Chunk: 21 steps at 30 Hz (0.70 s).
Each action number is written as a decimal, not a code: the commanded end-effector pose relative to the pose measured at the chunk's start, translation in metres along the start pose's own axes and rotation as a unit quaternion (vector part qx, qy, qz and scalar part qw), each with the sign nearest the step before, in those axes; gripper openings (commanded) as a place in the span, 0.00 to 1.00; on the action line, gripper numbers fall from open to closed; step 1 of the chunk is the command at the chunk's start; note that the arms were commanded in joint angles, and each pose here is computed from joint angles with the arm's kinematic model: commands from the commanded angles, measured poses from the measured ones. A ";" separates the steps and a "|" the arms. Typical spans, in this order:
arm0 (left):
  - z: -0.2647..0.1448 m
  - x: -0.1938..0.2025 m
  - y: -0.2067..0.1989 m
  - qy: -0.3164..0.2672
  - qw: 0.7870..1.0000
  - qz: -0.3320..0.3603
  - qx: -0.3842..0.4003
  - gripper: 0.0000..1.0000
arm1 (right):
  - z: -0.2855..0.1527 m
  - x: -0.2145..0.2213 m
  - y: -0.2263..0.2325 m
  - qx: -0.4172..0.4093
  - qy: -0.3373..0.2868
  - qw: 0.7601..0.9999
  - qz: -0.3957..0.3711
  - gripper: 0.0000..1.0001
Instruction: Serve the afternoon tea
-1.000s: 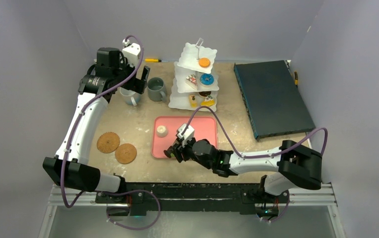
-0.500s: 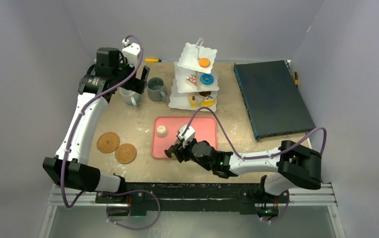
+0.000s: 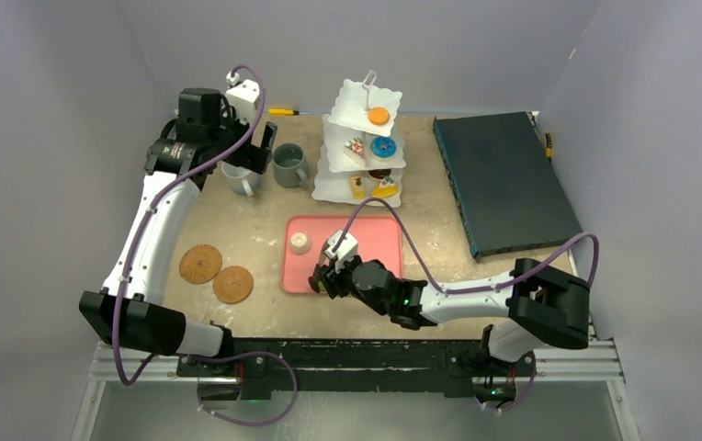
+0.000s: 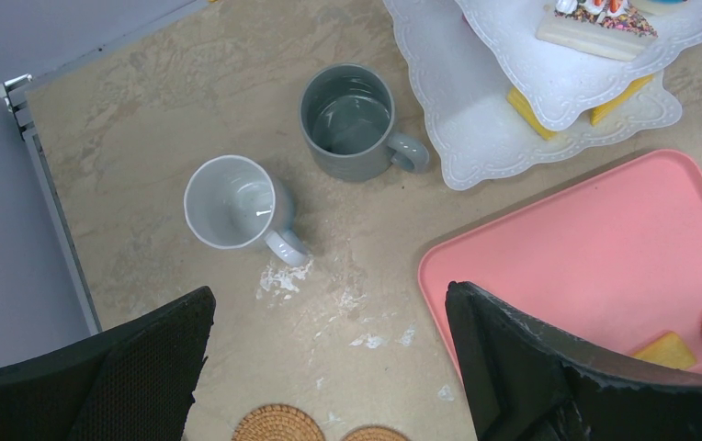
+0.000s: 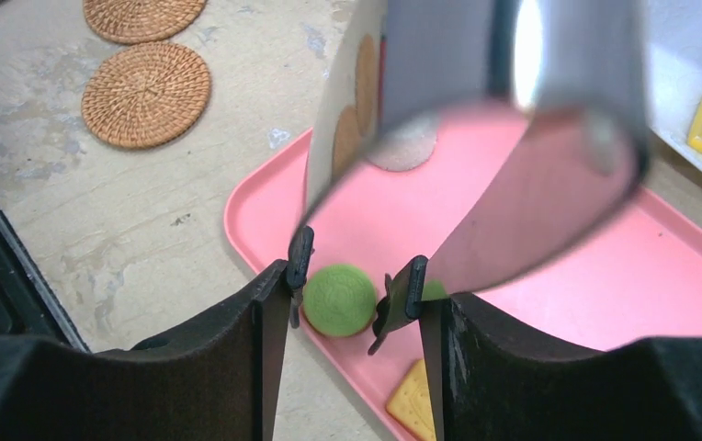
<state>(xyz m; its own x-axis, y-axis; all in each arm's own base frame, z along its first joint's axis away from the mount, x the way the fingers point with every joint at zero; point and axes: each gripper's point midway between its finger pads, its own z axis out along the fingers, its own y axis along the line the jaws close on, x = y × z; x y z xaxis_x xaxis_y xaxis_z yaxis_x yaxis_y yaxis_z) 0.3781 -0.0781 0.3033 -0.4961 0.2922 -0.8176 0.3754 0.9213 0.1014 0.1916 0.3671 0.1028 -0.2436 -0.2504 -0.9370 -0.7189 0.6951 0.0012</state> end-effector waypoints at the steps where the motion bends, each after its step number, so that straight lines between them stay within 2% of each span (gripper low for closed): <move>1: -0.011 -0.016 0.004 -0.028 1.000 0.005 -0.005 0.96 | 0.004 0.003 -0.017 0.038 0.008 0.999 -0.035 0.52; 8: -0.011 -0.016 0.004 -0.029 1.000 0.008 -0.007 0.96 | 0.012 -0.018 -0.024 0.037 -0.011 0.999 -0.029 0.52; 21: -0.014 -0.017 0.006 -0.030 0.999 0.011 -0.010 0.96 | 0.019 -0.024 -0.025 0.044 -0.035 0.998 -0.034 0.50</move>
<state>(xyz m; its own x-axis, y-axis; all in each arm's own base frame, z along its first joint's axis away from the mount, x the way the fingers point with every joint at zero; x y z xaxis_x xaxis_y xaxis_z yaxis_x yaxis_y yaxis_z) 0.3781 -0.0780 0.3033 -0.4959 0.2929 -0.8175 0.3755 0.9211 0.1023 0.2191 0.3610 0.1023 -0.1962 -0.2874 -0.9375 -0.6874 0.7222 -0.0775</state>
